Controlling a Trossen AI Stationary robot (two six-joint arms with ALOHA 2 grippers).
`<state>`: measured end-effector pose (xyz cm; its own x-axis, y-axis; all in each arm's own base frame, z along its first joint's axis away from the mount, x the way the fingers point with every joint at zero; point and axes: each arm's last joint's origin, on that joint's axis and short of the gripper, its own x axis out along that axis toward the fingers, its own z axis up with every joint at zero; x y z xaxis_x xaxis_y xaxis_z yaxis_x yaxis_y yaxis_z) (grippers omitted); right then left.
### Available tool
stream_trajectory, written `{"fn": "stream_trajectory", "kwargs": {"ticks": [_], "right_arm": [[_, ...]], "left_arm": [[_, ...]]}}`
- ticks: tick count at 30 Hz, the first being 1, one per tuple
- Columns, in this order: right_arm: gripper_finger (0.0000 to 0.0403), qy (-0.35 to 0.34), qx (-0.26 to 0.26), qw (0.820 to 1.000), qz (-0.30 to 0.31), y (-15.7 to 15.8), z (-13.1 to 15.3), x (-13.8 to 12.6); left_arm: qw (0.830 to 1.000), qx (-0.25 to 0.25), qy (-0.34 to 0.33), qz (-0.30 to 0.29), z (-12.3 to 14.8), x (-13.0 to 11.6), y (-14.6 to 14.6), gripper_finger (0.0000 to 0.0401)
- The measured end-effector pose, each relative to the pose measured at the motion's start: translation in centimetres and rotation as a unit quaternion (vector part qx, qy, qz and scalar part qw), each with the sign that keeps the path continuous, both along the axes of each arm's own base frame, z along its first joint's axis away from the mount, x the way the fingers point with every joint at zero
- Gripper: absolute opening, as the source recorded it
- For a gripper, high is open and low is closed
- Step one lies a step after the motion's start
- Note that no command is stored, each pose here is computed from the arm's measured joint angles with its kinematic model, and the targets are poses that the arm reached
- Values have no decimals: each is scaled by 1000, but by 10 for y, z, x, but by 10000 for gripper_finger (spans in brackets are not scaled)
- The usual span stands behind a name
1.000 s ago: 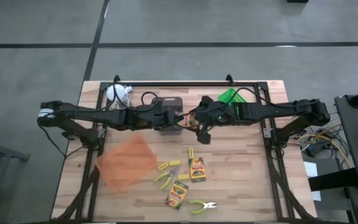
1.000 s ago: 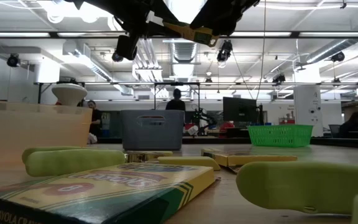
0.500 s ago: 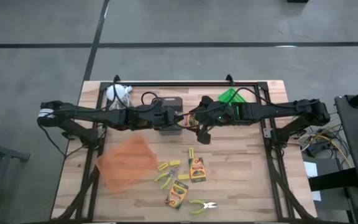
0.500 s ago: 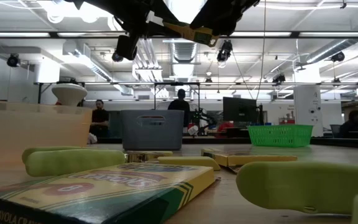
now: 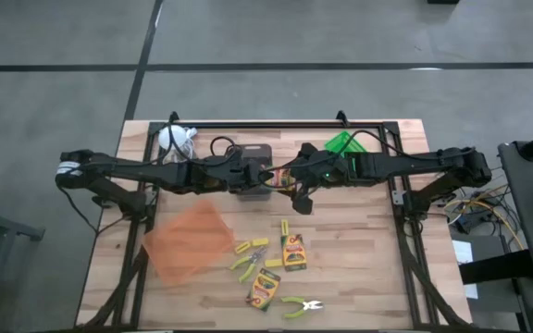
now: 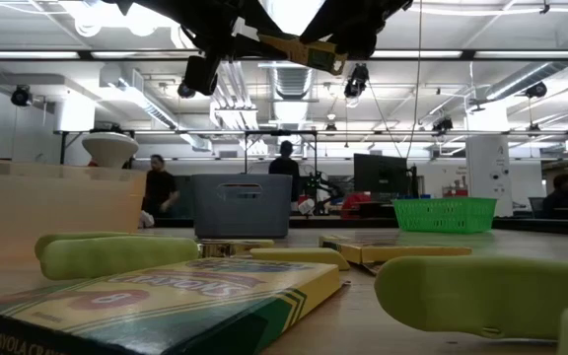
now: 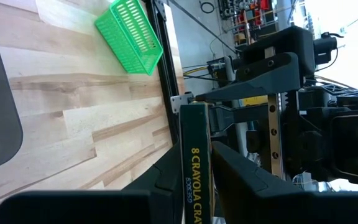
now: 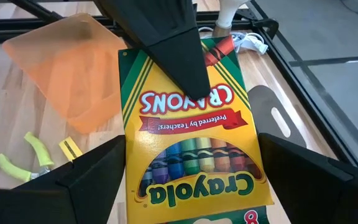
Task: Pick & Place School Supplies
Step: Put the pack of crayons into the orange bin
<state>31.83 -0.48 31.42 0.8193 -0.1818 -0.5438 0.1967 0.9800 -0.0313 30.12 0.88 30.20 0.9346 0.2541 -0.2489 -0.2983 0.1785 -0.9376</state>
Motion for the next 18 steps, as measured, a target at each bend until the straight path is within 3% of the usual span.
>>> {"fn": "stream_trajectory", "kwargs": {"ticks": [18], "right_arm": [[370, 0, -4, 1000, 1, 0, 0, 0]], "left_arm": [[1000, 1, 0, -1, 0, 0, 0, 72]]}}
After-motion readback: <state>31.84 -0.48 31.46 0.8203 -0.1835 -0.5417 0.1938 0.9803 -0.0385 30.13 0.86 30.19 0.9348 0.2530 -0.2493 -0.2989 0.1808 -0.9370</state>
